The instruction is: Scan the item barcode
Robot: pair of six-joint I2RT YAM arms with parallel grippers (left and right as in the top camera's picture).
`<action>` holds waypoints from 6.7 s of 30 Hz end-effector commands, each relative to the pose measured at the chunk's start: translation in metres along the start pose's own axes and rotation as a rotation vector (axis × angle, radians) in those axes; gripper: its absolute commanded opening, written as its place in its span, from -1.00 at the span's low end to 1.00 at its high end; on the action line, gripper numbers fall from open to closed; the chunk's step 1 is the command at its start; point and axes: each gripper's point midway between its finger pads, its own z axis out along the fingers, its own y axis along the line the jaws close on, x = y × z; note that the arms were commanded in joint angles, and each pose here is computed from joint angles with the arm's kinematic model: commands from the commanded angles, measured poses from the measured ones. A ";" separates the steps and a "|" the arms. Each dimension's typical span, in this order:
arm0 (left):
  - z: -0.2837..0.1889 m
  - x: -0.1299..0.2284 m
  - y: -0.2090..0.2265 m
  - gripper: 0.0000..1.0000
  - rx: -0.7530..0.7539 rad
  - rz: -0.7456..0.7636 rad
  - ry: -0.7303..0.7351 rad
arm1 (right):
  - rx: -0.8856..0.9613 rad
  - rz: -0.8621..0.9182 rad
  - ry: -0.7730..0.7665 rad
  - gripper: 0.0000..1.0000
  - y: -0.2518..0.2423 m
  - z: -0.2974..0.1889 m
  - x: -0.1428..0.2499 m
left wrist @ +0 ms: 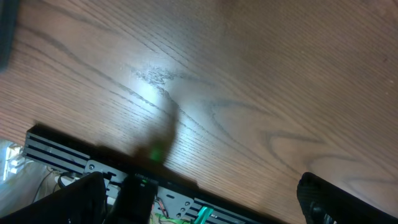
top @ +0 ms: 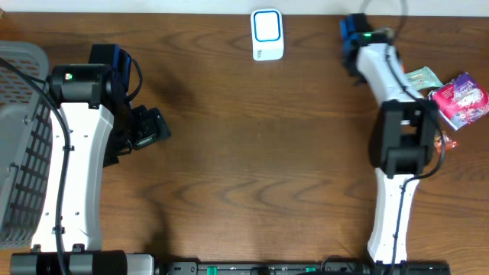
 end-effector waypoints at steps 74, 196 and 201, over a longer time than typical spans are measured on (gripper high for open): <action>0.001 -0.001 0.003 0.96 -0.018 -0.007 0.000 | -1.129 0.150 -0.135 0.99 -0.107 -0.314 0.253; 0.001 -0.001 0.003 0.96 -0.018 -0.007 0.000 | -1.083 0.507 -1.133 0.99 -0.034 -0.215 0.238; 0.001 -0.001 0.003 0.96 -0.018 -0.007 0.000 | -1.007 0.455 -1.162 0.98 -0.035 -0.211 0.237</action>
